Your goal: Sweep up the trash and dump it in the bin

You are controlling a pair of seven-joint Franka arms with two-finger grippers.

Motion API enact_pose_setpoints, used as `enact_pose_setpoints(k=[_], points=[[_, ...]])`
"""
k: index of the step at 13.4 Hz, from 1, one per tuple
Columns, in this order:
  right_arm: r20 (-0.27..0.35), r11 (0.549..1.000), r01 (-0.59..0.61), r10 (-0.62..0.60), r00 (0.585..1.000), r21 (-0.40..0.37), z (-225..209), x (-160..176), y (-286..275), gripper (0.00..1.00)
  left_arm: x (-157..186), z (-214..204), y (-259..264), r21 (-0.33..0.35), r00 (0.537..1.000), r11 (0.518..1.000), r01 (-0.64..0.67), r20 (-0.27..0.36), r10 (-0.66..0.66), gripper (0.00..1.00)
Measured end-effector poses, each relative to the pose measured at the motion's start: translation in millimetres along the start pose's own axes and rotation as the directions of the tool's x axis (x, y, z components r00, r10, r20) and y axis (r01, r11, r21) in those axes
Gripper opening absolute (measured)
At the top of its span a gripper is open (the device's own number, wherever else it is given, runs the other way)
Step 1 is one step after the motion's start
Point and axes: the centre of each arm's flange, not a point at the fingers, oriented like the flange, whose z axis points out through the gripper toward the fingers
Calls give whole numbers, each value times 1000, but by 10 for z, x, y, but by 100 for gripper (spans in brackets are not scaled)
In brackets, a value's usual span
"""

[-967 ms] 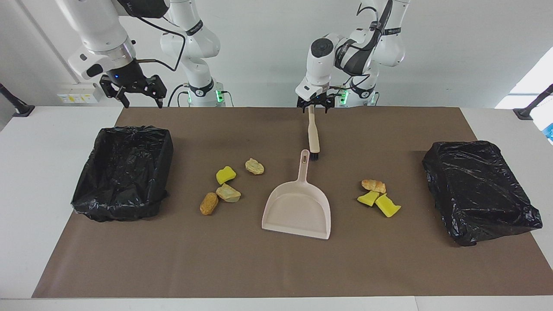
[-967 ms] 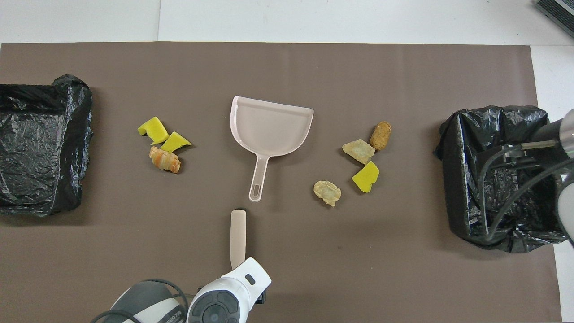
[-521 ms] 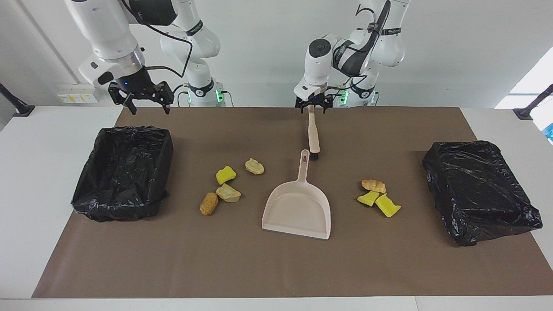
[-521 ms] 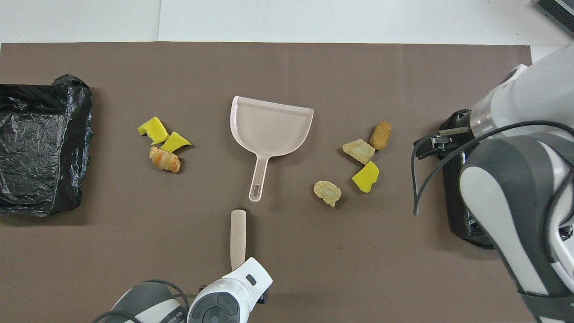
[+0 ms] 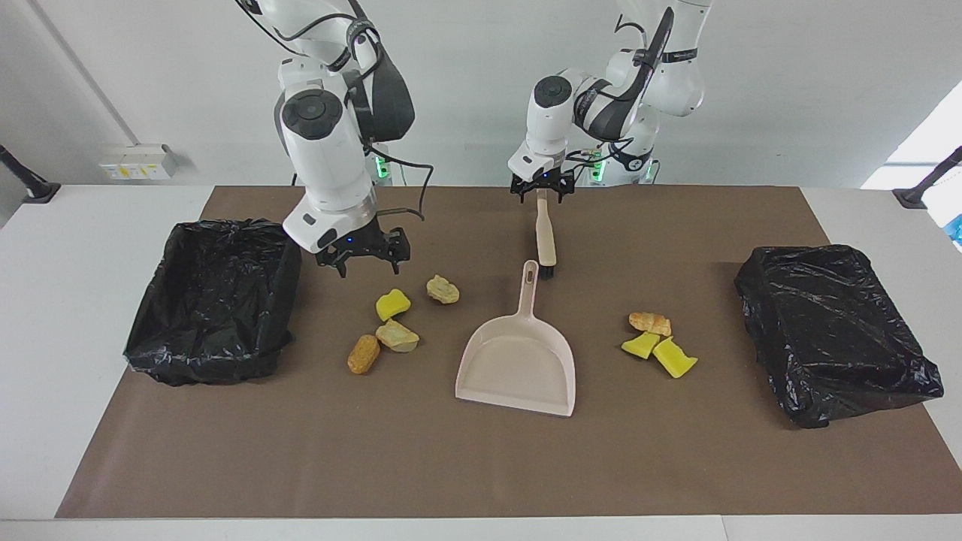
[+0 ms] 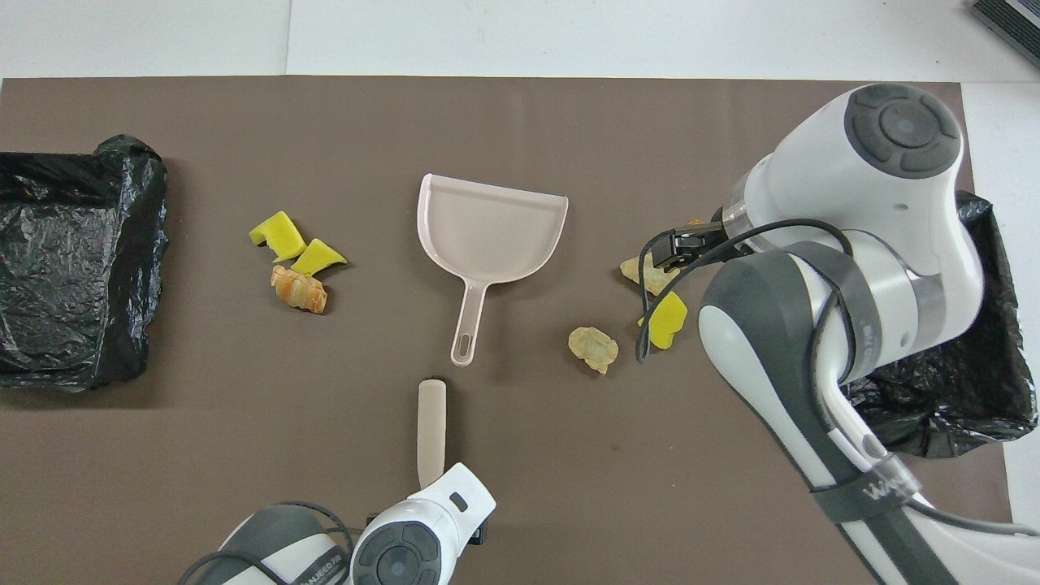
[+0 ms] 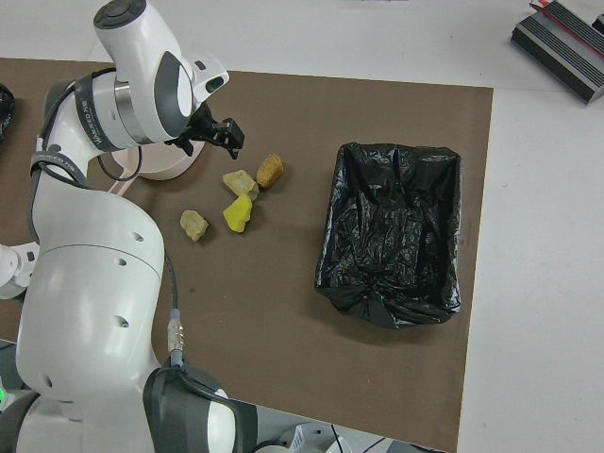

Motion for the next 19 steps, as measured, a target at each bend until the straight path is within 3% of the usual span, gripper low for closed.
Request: enact_pose_setpoints(k=[5,8,14,15,18,19], points=[[-7,1000,-8,8,1000,3,20,-4,-98,100,43,13,-39,-2,1000,1000,13,6,-13,100],[-7,1000,-8,8,1000,3,20,-2,-94,100,75,23,-63,-2,1000,1000,22,10,-22,89],[-7,1000,-9,9,1000,3,20,-2,-93,100,256,-88,-137,-13,999,999,32,12,-32,84],[-7,1000,-9,9,1000,3,20,-2,-92,100,262,-88,-142,-11,999,999,31,15,-31,76],[-7,1000,-9,9,1000,3,20,-2,-92,100,258,-67,-151,-3,999,1000,30,26,-30,37],[-7,1000,-9,9,1000,3,20,-2,-92,100,251,-61,-156,3,999,1000,25,33,-25,32]])
